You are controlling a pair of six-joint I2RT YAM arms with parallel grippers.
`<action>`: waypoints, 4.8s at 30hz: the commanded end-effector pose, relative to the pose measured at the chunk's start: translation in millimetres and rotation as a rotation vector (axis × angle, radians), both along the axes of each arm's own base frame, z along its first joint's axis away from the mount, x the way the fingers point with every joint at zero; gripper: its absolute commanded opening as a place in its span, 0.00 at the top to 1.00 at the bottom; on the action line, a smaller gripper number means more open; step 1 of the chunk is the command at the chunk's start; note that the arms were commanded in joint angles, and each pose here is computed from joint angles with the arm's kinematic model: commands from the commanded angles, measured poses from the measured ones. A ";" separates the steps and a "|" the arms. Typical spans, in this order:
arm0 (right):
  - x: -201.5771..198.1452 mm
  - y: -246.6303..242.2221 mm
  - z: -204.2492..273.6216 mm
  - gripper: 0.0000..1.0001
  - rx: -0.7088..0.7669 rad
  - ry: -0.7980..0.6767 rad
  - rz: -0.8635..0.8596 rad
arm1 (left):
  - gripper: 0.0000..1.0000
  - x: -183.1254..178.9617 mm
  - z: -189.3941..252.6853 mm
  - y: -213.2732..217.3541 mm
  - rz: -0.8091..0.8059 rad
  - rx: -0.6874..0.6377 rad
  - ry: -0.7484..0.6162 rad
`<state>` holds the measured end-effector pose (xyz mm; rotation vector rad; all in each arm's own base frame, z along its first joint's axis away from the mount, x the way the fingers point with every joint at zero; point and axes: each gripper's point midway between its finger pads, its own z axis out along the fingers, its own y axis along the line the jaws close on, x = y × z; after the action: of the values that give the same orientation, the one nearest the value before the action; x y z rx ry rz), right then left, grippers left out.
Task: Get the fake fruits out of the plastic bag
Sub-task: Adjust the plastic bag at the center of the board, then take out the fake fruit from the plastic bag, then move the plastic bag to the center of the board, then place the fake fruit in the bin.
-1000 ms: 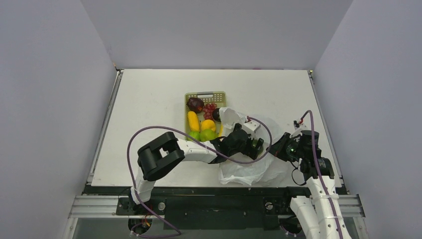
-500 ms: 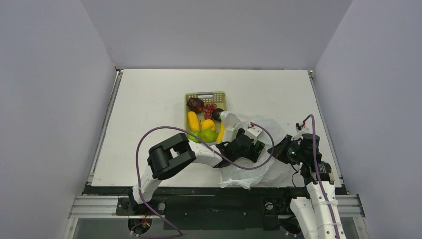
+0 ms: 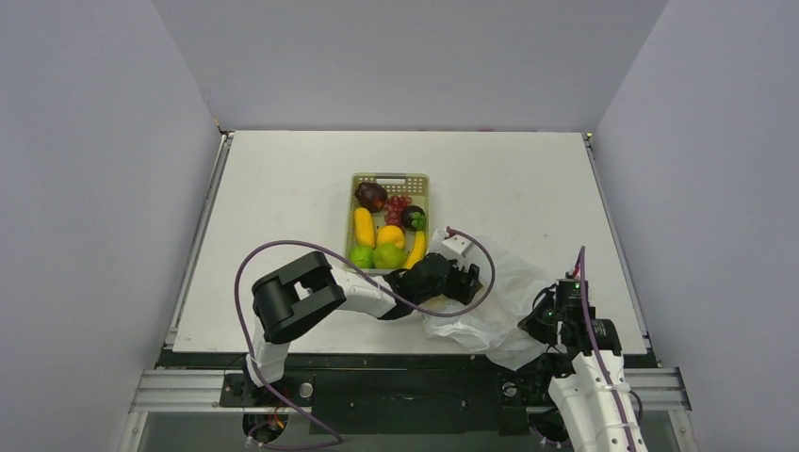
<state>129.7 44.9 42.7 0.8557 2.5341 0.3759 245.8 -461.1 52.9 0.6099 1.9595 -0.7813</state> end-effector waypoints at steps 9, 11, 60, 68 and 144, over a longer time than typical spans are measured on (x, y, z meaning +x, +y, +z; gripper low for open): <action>17.8 -5.5 15.9 1.00 -0.030 -0.085 -0.020 | 0.39 -0.3 71.7 -19.6 -0.079 -0.238 0.009; 25.4 -4.8 24.1 1.00 -0.023 -0.125 -0.026 | 0.43 -5.1 80.5 -19.1 -0.094 -0.258 0.022; 73.4 -13.4 76.9 1.00 -0.086 -0.244 0.028 | 0.03 41.1 78.6 -32.7 0.272 -0.108 -0.248; 72.2 -9.6 72.6 1.00 -0.071 -0.222 0.052 | 0.03 54.0 73.5 -63.4 0.270 -0.192 -0.364; 100.2 -164.1 173.2 1.00 -0.784 -0.231 -0.490 | 1.00 167.2 103.1 223.6 0.512 0.141 -0.021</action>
<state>228.7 -99.7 199.8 0.9459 1.9723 -0.4715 383.2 -246.0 151.5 0.1919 2.0887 -0.4745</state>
